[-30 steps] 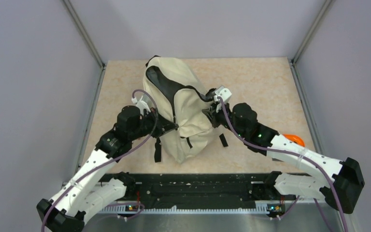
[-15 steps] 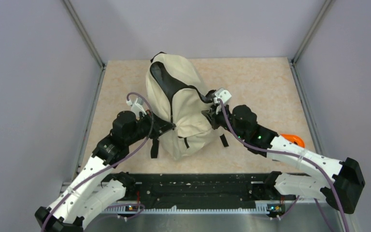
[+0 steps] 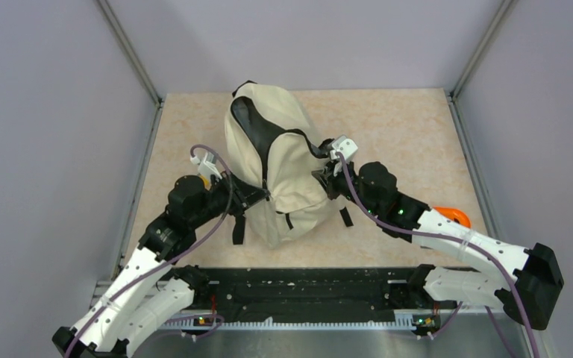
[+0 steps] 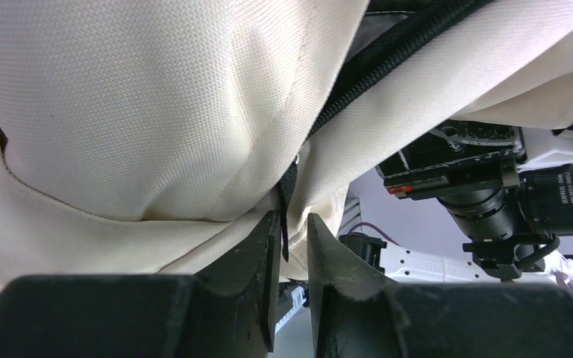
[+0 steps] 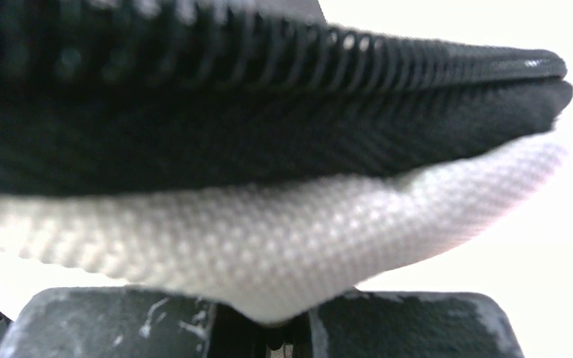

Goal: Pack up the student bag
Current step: Zip the student bag at the center of the board.

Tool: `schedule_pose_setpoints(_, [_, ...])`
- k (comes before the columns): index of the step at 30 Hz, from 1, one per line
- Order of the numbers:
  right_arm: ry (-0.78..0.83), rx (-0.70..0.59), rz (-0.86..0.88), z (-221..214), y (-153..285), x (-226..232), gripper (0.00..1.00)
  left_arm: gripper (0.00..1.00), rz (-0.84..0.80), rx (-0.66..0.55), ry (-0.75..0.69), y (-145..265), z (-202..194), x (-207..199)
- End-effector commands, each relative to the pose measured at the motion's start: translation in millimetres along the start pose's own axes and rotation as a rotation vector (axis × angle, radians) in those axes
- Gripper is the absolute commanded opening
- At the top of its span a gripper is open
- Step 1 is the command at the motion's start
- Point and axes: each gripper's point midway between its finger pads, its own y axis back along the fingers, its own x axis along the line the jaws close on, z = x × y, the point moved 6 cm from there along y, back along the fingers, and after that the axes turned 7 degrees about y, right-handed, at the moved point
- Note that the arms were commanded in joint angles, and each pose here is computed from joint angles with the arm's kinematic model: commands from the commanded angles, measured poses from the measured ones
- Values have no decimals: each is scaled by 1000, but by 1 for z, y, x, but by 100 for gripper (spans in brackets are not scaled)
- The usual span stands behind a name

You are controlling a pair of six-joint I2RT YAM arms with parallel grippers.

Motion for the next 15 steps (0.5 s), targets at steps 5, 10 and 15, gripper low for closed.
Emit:
schedule_pose_setpoints(5, [-9, -22, -18, 6, 0, -2, 0, 23, -69, -53, -8, 6, 4, -9])
schedule_pose_setpoints(10, [-8, -22, -13, 6, -1, -1, 0, 21, -56, -47, 2, 4, 4, -6])
schedule_pose_setpoints(15, [-7, -21, -10, 7, -1, -1, 0, 18, -31, -32, 10, -1, 3, -3])
